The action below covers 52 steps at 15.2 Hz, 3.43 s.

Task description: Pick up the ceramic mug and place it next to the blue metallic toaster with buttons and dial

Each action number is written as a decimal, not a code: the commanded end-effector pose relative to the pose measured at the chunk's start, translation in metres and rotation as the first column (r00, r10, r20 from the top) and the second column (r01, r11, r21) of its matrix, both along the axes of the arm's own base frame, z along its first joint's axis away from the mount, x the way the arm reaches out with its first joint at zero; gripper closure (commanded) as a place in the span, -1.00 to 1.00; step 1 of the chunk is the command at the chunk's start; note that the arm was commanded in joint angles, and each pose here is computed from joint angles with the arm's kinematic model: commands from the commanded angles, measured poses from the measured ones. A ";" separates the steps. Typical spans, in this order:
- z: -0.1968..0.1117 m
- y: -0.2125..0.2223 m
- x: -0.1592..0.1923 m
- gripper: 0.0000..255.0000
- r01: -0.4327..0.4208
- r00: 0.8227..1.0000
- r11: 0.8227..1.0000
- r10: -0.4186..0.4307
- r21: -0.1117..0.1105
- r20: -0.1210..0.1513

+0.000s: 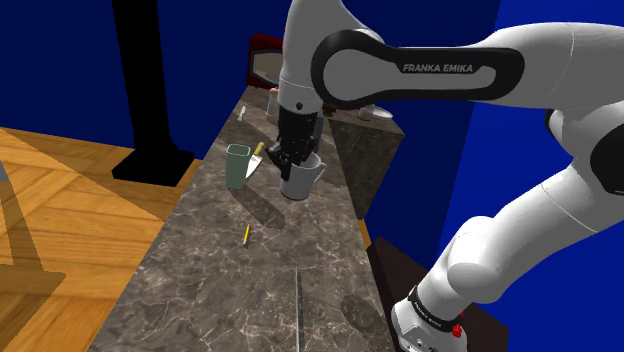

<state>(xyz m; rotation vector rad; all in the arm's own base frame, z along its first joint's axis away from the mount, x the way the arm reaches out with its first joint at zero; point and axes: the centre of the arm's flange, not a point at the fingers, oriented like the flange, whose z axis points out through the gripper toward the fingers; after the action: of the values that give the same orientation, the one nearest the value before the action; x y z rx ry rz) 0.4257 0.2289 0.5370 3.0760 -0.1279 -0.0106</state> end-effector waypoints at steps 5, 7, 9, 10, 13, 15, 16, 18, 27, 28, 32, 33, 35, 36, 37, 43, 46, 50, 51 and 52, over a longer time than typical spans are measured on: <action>0.032 0.000 0.000 1.00 0.000 1.000 1.000 0.000 0.000 0.000; 0.043 0.000 0.000 1.00 0.000 1.000 1.000 0.000 0.000 0.000; 0.053 0.000 0.000 1.00 0.000 1.000 1.000 0.000 0.000 0.000; 0.058 0.000 0.000 1.00 0.000 1.000 1.000 0.000 0.000 0.000; 0.074 0.000 0.000 1.00 0.000 1.000 1.000 0.000 0.000 0.000; 0.085 0.000 0.000 1.00 0.000 1.000 1.000 0.000 0.000 0.000; 0.085 0.000 0.000 1.00 0.000 1.000 1.000 0.000 0.000 0.000; 0.085 -0.022 0.015 1.00 0.000 1.000 1.000 0.000 0.000 0.000; 0.085 -0.118 0.085 1.00 0.000 1.000 1.000 0.000 0.000 0.000; 0.085 -0.128 0.093 1.00 0.000 1.000 1.000 0.000 0.000 0.000; 0.085 -0.171 0.124 1.00 0.000 1.000 1.000 0.000 0.000 0.000; 0.085 -0.181 0.132 1.00 0.000 1.000 1.000 0.000 0.000 0.000; 0.085 -0.203 0.148 1.00 0.000 1.000 1.000 0.000 0.000 0.000; 0.085 -0.213 0.155 1.00 0.000 1.000 1.000 0.000 0.000 0.000; 0.085 -0.224 0.163 1.00 0.000 1.000 1.000 0.000 0.000 0.000; 0.085 -0.288 0.210 1.00 0.000 1.000 1.000 0.000 0.000 0.000; 0.085 -0.323 0.235 1.00 0.000 1.000 1.000 0.000 0.000 0.000; 0.064 -0.323 0.235 1.00 0.000 1.000 1.000 0.000 0.000 0.000; 0.059 -0.323 0.235 1.00 0.000 1.000 1.000 0.000 0.000 0.000; 0.054 -0.323 0.235 1.00 0.000 1.000 1.000 0.000 0.000 0.000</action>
<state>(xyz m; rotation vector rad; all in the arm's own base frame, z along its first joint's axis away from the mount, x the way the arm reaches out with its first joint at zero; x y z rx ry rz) 0.6614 -0.0948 0.5964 3.0760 -0.1276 -0.0128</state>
